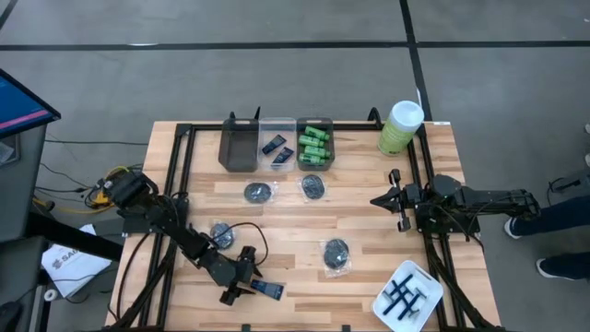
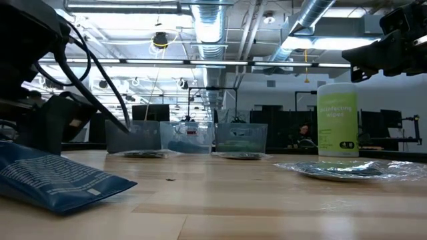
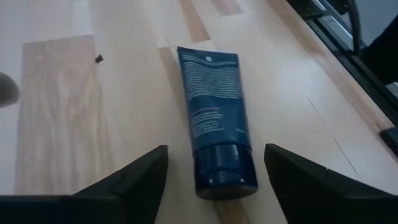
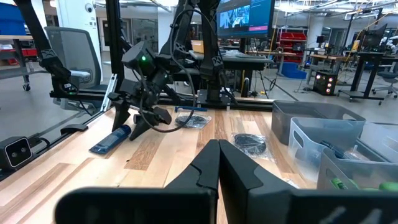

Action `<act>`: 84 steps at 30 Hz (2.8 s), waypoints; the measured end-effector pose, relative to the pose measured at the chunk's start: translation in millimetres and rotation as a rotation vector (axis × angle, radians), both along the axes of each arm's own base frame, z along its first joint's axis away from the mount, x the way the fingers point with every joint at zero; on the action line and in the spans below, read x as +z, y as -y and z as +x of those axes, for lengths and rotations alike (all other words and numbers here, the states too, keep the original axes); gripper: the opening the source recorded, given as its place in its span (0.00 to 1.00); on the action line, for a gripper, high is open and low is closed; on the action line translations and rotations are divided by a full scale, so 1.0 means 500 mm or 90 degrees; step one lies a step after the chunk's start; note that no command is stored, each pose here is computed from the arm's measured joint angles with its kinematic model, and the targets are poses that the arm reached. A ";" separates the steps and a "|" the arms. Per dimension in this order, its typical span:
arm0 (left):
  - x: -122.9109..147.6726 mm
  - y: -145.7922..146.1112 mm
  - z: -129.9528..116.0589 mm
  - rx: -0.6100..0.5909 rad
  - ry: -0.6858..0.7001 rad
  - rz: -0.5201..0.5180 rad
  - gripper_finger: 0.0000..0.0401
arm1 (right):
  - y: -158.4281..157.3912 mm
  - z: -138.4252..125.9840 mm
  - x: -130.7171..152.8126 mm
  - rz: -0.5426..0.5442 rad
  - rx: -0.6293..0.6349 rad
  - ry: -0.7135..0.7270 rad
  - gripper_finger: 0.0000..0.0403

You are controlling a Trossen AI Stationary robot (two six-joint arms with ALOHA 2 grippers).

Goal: Pick & Place Travel size toiletries
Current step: Put the blue shave cream into the transparent bin

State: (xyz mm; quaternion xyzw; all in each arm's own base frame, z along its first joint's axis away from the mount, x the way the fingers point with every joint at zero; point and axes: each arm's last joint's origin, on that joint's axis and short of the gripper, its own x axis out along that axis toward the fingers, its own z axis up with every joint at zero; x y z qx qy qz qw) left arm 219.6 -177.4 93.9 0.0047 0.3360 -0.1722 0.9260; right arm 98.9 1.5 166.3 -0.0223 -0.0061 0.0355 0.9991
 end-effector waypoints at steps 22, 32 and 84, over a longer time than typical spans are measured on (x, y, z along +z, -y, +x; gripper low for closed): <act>0.063 -0.027 0.017 0.085 0.078 -0.004 0.35 | 0.000 0.000 0.000 0.000 0.000 0.000 0.00; 0.194 -0.212 0.067 0.337 0.247 0.134 0.34 | 0.000 0.000 0.000 0.000 0.000 0.000 0.00; 0.245 -0.216 -0.038 0.187 0.081 -0.031 0.68 | 0.000 0.000 0.000 0.000 0.000 0.000 0.00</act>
